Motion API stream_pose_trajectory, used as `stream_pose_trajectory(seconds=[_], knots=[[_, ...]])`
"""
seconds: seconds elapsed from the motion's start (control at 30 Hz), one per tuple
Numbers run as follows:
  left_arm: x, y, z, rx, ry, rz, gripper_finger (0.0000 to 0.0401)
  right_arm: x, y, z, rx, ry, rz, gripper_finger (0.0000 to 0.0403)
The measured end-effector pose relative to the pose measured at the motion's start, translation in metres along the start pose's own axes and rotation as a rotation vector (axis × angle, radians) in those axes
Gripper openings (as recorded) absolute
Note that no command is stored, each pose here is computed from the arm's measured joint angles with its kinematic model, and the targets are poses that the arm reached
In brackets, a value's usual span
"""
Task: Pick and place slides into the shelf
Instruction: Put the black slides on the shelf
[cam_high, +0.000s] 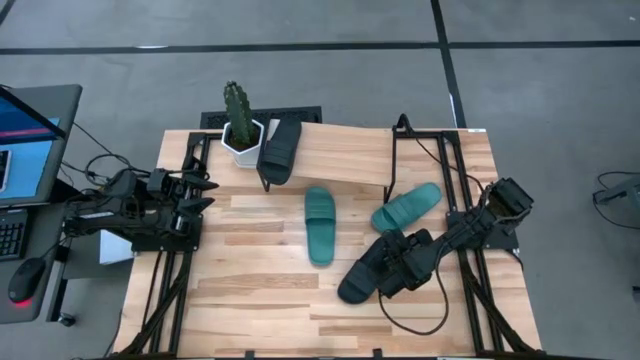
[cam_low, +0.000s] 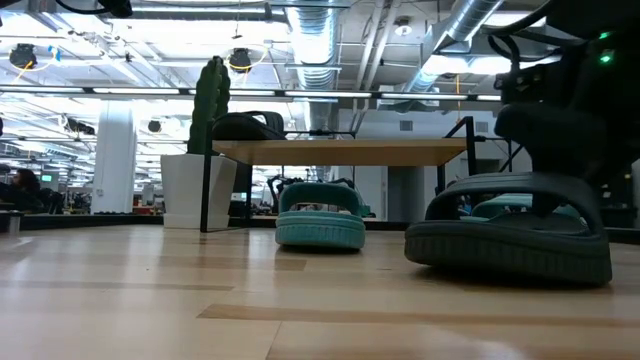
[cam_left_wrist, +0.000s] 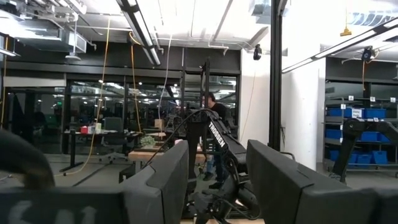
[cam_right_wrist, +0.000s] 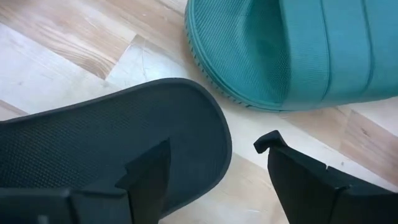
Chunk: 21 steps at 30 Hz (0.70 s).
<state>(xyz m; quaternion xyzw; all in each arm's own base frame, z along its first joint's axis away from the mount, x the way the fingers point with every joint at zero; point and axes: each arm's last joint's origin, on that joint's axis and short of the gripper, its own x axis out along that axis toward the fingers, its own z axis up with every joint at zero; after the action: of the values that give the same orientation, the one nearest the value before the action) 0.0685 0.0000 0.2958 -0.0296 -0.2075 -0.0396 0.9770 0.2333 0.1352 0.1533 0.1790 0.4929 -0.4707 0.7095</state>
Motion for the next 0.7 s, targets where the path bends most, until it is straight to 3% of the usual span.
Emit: stream_pose_trajectory(seconds=[0.3, 0.7], knots=[[0.0, 0.0, 0.0, -0.001, 0.0, 0.0, 0.0151, 0.018, -0.004, -0.01, 0.016, 0.054, 0.035, 0.0255], [0.0, 0.0, 0.0, -0.001, 0.0, 0.0, 0.0151, 0.037, -0.01, -0.017, 0.056, 0.019, 0.082, 0.024]])
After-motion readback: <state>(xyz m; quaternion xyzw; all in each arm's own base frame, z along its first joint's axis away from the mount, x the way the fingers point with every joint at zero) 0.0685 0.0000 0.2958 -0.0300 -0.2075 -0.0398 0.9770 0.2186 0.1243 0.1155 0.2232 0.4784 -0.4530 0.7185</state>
